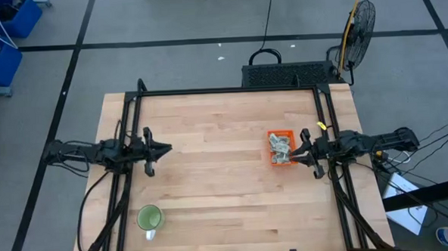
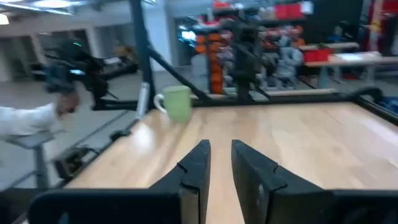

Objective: Pick and place Stevia / Truvia into bins
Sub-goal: Return to Home Position

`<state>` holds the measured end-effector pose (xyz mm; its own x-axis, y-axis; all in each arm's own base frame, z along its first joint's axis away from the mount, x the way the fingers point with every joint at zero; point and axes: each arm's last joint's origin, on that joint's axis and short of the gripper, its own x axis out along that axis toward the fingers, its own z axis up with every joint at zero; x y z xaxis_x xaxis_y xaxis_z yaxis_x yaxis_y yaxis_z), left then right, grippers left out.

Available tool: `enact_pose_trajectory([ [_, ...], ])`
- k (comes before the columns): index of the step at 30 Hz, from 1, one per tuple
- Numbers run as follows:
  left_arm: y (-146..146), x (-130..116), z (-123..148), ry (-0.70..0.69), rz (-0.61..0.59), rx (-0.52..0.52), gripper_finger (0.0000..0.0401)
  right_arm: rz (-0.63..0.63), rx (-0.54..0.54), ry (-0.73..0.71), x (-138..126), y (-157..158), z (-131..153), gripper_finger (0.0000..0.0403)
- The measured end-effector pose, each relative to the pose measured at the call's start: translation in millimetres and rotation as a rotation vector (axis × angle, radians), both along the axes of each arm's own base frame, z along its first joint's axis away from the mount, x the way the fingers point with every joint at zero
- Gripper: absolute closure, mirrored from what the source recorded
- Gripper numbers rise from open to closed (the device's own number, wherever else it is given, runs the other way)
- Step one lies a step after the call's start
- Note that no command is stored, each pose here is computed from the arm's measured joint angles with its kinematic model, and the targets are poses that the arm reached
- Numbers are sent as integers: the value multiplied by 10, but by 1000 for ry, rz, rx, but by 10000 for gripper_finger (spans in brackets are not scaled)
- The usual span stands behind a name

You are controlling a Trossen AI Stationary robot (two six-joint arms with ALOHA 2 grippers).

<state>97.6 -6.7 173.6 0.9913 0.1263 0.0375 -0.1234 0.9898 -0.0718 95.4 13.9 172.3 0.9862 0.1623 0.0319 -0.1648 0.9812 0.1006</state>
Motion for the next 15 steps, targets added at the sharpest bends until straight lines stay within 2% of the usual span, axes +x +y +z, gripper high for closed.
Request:
enact_pose_trajectory([
  [4, 25, 4, -31, 34, 17, 2, 352, 55, -18, -59, -3, 16, 37, 346],
  [15, 36, 39, -78, 95, 33, 16, 352, 78, -35, -12, 0, 23, -13, 346],
])
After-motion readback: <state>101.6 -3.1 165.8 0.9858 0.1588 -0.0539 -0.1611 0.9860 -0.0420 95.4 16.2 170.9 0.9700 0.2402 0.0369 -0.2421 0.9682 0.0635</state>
